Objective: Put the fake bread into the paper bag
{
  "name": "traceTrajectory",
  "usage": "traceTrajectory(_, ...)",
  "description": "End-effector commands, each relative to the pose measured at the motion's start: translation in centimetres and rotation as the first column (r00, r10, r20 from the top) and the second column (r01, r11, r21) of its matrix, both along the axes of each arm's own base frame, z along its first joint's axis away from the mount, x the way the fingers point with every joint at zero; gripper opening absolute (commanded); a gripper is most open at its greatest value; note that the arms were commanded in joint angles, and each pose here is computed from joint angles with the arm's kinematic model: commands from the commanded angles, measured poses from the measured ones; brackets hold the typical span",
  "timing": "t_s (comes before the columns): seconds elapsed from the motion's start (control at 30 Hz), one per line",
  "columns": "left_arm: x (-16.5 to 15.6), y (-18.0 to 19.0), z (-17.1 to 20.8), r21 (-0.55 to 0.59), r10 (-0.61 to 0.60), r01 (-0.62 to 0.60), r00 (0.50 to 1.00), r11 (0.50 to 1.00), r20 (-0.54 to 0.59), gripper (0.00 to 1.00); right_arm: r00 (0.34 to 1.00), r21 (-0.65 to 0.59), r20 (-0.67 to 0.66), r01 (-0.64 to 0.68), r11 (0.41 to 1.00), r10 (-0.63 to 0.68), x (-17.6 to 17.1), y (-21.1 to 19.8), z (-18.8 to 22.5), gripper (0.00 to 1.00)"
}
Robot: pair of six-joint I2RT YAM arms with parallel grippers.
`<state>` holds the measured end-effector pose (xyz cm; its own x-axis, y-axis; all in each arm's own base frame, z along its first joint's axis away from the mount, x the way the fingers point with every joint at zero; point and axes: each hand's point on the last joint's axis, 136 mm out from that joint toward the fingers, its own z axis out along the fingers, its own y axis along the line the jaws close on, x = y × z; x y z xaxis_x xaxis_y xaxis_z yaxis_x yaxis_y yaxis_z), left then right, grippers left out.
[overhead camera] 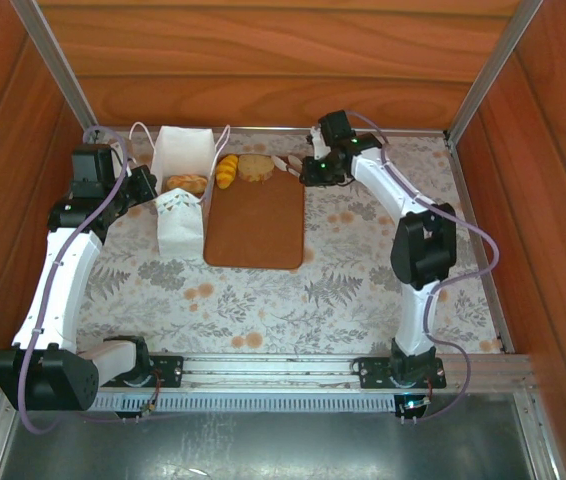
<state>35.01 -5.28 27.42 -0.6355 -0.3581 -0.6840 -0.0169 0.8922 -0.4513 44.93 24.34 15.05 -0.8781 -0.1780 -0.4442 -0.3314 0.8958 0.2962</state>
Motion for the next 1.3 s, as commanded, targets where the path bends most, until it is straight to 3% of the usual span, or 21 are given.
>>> traceTrajectory(0.0,0.3,0.0,1.4,0.002,-0.01,0.01,0.999,1.0,0.051,0.0,1.0,0.068,0.001,-0.015,0.998,0.015,0.9,1.5,0.8,0.38)
traceTrajectory(0.47,0.3,0.1,1.3,0.003,-0.011,0.011,0.999,1.0,0.048,0.0,0.995,0.079,-0.087,-0.05,0.996,0.057,2.0,3.3,-2.7,0.36)
traceTrajectory(0.7,0.4,0.1,1.3,0.004,-0.009,0.009,0.999,1.0,0.048,0.0,0.995,0.065,-0.087,-0.052,0.997,0.057,1.7,3.1,-2.6,0.28)
traceTrajectory(0.9,0.3,0.1,1.2,0.003,-0.007,0.006,0.999,1.0,0.047,0.0,0.999,0.059,-0.009,-0.041,0.997,0.042,1.1,2.1,0.6,0.17)
traceTrajectory(1.27,0.3,0.1,1.6,0.0,-0.006,0.006,0.998,1.0,0.055,0.0,0.979,0.037,0.205,-0.016,0.999,0.008,-4.3,-2.2,10.2,0.13)
